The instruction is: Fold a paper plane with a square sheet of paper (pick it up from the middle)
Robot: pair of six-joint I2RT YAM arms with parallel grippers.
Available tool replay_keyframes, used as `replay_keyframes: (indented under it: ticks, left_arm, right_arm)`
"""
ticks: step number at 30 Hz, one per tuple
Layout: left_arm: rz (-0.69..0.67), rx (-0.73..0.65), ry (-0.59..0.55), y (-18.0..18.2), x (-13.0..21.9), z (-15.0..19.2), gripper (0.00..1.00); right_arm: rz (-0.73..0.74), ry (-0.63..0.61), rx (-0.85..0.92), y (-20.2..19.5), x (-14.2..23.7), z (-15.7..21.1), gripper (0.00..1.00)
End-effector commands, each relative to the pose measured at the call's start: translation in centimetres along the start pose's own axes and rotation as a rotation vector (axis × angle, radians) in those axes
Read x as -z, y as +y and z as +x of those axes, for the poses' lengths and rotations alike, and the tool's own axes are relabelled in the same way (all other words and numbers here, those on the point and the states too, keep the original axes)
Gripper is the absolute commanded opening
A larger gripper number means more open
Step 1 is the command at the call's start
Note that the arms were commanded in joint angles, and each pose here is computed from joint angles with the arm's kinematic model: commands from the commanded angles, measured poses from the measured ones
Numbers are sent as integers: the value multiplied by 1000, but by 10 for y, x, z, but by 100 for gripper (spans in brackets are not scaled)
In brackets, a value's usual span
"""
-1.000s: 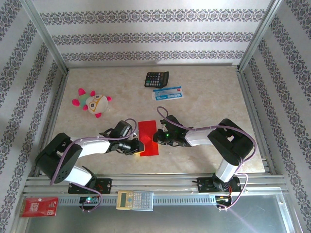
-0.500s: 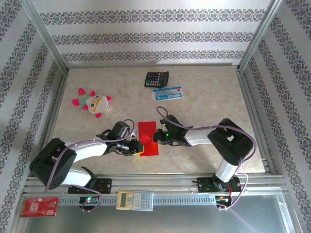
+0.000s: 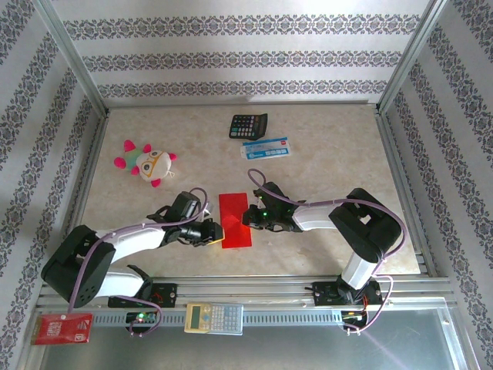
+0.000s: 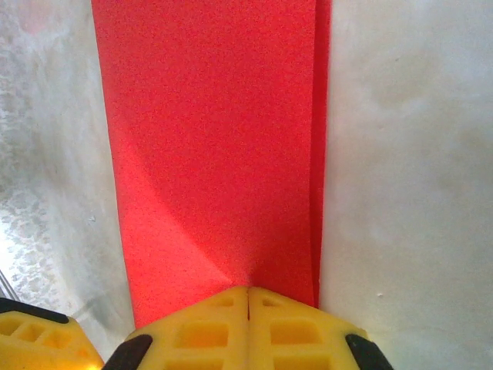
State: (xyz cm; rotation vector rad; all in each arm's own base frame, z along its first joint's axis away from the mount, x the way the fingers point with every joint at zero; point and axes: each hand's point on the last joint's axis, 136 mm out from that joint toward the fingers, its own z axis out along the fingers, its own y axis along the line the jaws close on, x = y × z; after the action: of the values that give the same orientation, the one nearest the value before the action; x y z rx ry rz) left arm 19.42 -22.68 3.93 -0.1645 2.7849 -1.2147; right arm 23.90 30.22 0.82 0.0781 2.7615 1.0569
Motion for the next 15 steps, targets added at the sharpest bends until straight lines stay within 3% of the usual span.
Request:
replay_keyframes:
  ticks: [1,15]
  left_arm:
    - [72,27,-24,-15,-5,-15,18]
    - [71,46,-39,-7,-18,-29,13]
  right_arm:
    - [375,166,-98,-107,2,60,0]
    - [376,169,-99,-108,2,62,0]
